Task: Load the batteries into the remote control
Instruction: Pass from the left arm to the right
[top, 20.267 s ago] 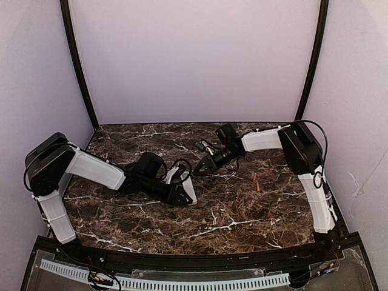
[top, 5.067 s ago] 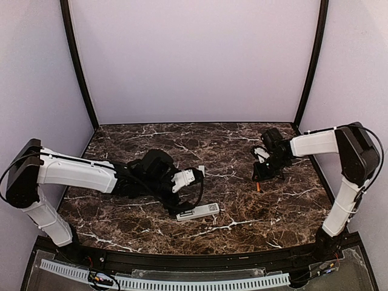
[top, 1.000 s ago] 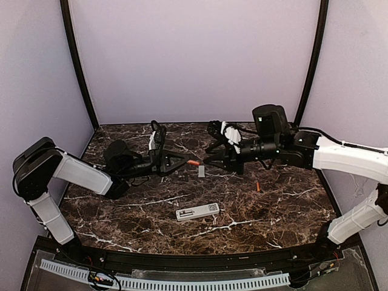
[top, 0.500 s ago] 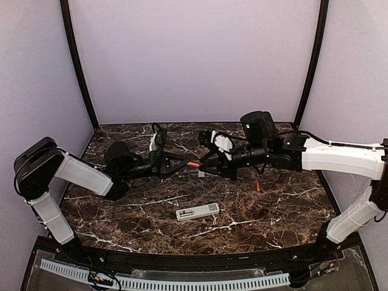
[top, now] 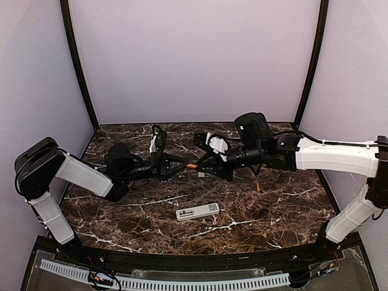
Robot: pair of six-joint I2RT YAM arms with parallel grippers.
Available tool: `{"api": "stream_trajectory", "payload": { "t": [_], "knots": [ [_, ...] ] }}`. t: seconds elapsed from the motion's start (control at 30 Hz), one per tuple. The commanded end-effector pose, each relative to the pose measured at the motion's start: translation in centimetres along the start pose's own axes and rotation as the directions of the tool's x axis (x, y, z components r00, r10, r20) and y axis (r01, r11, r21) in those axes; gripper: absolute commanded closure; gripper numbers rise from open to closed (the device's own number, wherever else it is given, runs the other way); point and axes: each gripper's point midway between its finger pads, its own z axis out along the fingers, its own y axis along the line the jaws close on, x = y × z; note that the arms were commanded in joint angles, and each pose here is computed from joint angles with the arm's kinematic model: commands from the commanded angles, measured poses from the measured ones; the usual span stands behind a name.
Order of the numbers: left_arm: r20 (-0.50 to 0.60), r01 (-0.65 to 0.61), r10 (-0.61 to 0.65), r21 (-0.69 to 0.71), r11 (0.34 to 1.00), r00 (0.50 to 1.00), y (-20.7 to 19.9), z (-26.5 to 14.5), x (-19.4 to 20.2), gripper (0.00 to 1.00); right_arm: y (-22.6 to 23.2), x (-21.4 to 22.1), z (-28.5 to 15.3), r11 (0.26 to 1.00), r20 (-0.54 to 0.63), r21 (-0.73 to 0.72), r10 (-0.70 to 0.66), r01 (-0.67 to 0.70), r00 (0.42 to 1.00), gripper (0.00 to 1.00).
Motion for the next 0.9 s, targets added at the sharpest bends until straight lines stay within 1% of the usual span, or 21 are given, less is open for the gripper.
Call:
{"api": "stream_trajectory", "payload": {
  "t": [0.0, 0.13, 0.4, 0.57, 0.7, 0.73, 0.77, 0.8, 0.83, 0.87],
  "knots": [
    [0.101, -0.190, 0.173, 0.197, 0.962, 0.980, -5.64, -0.83, -1.53, 1.00, -0.31, -1.43, 0.24, 1.000, 0.033, 0.013, -0.026, 0.026, 0.999, 0.83],
    [0.102, -0.190, 0.172, 0.196, 0.962, 0.980, -5.61, -0.83, -1.53, 1.00, -0.39, -1.23, 0.34, 1.000, 0.027, 0.016, -0.023, 0.023, 0.999, 0.87],
    [0.100, -0.182, 0.165, 0.198, 0.963, 0.981, -5.56, -0.74, -1.58, 1.00, -0.30, -0.72, 0.63, 1.000, 0.010, 0.011, -0.024, 0.024, 1.000, 0.87],
    [0.099, -0.184, 0.167, 0.199, 0.963, 0.981, -5.62, -0.76, -1.56, 1.00, -0.33, -0.81, 0.55, 0.999, 0.007, 0.017, -0.030, 0.030, 1.000, 1.00],
    [0.103, -0.184, 0.166, 0.193, 0.964, 0.981, -5.46, -0.82, -1.56, 0.99, -0.26, -0.80, 0.45, 0.999, 0.002, 0.017, -0.035, 0.035, 0.999, 1.00],
    [0.103, -0.184, 0.167, 0.191, 0.964, 0.981, -5.40, -0.81, -1.54, 0.89, -0.24, -0.76, 0.40, 0.999, 0.000, 0.015, -0.034, 0.034, 0.999, 1.00],
    [0.103, -0.185, 0.168, 0.190, 0.964, 0.980, -5.41, -0.83, -1.53, 0.81, -0.20, -0.91, 0.30, 0.999, 0.002, 0.015, -0.037, 0.037, 0.999, 1.00],
    [0.112, -0.188, 0.170, 0.183, 0.965, 0.979, -5.26, -0.98, -1.60, 0.57, -0.22, -0.88, 0.23, 0.999, -0.001, 0.016, -0.038, 0.038, 0.999, 1.00],
    [0.119, -0.195, 0.176, 0.175, 0.965, 0.977, -5.18, -1.22, -1.55, 0.47, -0.20, -0.85, 0.17, 0.999, -0.006, 0.016, -0.039, 0.039, 0.999, 1.00],
    [0.133, -0.196, 0.176, 0.161, 0.967, 0.975, -4.94, -1.45, -1.80, 0.32, -0.14, -0.67, 0.12, 0.999, -0.017, 0.013, -0.041, 0.041, 0.999, 1.00]
  ]
}}
